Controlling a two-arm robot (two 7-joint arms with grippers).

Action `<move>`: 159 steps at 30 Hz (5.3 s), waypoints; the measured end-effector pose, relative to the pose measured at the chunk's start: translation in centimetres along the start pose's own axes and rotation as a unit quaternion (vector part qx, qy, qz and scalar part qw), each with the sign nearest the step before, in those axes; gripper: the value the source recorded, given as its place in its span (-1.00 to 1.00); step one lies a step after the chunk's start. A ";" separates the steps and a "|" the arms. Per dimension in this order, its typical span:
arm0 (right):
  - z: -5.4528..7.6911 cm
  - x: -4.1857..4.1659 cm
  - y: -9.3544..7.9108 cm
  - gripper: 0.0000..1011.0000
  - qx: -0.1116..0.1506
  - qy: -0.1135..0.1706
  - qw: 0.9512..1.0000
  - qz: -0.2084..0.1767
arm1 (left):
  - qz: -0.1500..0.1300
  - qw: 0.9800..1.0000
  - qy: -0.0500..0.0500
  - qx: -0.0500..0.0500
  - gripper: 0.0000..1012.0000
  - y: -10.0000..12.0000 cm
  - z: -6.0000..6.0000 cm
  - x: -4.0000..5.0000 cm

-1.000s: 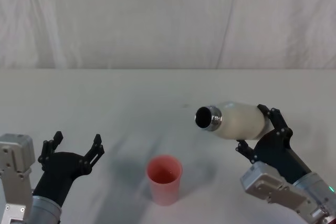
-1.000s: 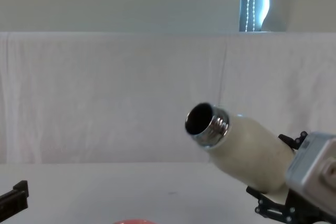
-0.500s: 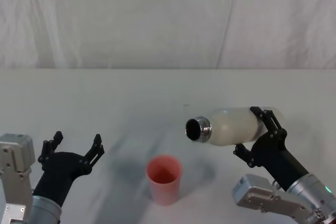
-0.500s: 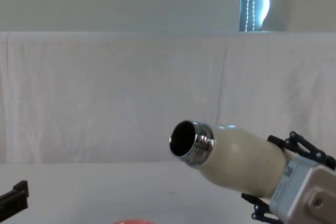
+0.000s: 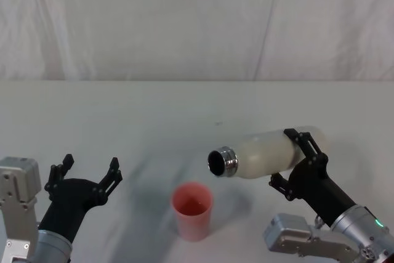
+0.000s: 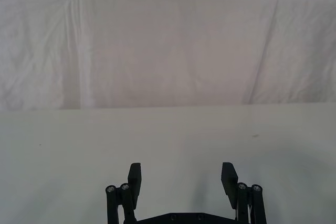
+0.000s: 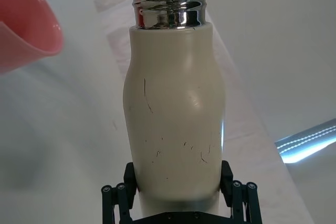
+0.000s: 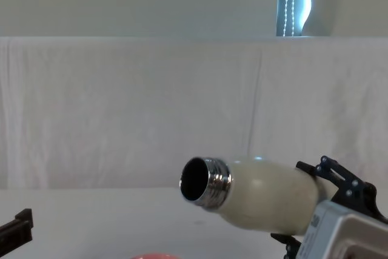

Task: Grasp the thermos with one hand and pour water into the cup lid.

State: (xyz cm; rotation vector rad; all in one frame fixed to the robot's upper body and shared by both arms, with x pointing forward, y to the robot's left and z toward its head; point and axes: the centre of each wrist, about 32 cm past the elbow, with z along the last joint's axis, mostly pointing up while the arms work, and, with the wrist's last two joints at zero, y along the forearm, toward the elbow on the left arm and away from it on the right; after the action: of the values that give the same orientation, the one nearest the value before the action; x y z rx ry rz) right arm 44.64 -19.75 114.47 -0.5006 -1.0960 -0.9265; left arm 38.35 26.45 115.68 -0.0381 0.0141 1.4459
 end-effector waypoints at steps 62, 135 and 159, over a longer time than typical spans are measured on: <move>0.6 0.13 1.4 0.90 0.001 -0.091 0.995 0.035 | 0.000 1.000 0.000 0.000 0.98 0.0 0.0 0.00; 0.7 0.50 1.7 0.90 0.008 -0.129 0.991 0.039 | 0.000 1.000 0.000 0.000 0.98 0.0 0.0 0.00; 0.5 0.34 1.7 0.90 0.007 -0.142 0.989 0.038 | 0.000 1.000 0.000 0.000 0.98 0.0 0.0 0.00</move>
State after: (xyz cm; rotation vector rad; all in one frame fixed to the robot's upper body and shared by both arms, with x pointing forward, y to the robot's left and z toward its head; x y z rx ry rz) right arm 45.88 -18.55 115.13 -0.6734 -1.3289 -0.7963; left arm 38.35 26.45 115.68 -0.0381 0.0141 1.4460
